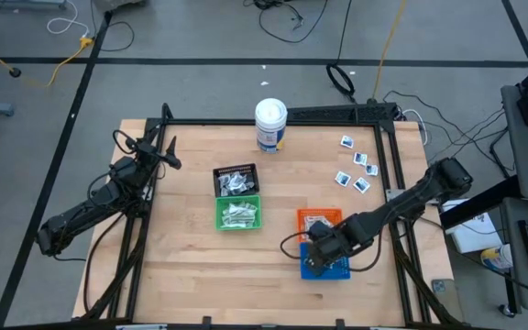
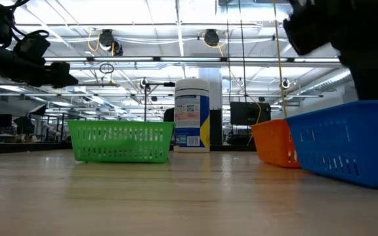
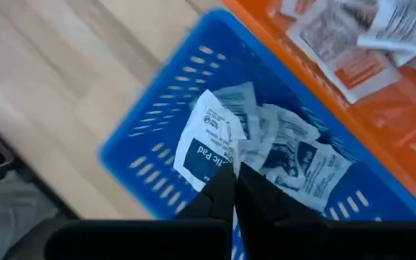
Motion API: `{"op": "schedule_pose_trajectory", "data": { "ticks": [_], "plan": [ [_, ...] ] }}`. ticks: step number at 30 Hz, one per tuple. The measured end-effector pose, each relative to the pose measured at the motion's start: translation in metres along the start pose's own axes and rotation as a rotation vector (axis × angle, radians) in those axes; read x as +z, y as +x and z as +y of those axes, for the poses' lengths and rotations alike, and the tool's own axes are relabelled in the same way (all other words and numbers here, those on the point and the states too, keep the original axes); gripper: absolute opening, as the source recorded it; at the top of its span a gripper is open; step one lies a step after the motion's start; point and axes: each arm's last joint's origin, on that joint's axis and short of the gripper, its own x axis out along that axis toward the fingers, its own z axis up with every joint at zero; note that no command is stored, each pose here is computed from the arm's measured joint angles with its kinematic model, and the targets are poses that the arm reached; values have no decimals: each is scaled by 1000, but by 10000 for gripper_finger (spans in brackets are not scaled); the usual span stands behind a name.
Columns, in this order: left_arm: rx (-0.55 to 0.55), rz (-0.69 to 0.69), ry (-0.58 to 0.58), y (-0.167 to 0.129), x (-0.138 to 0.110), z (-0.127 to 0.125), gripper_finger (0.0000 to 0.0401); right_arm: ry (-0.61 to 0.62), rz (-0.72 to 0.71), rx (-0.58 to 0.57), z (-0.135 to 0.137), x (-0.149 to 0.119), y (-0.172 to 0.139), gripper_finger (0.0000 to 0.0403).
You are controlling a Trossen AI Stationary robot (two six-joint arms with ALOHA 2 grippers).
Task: Pick & Place First Aid Supplies
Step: Put the blue pad into the blue bin
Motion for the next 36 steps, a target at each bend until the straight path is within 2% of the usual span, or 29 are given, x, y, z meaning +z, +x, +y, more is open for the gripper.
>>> {"op": "schedule_pose_trajectory", "data": {
  "ticks": [7,11,16,21,26,31,36],
  "plan": [
    [0,0,0,0,0,0,306,44,64,-45,-30,-7,33,0],
    [1,0,0,0,0,0,306,60,128,-30,-31,-9,34,0],
    [1,0,0,0,0,0,305,50,127,-12,-29,-9,34,11],
    [0,0,0,0,0,0,306,44,129,-34,-29,-9,31,71],
    [0,0,0,0,0,0,305,-1,99,-23,-23,-6,7,152],
    [0,0,0,0,0,0,306,-103,34,10,-20,2,-27,216],
    [0,0,0,0,0,0,306,-247,-50,68,-21,16,-54,252]
  ]
}}
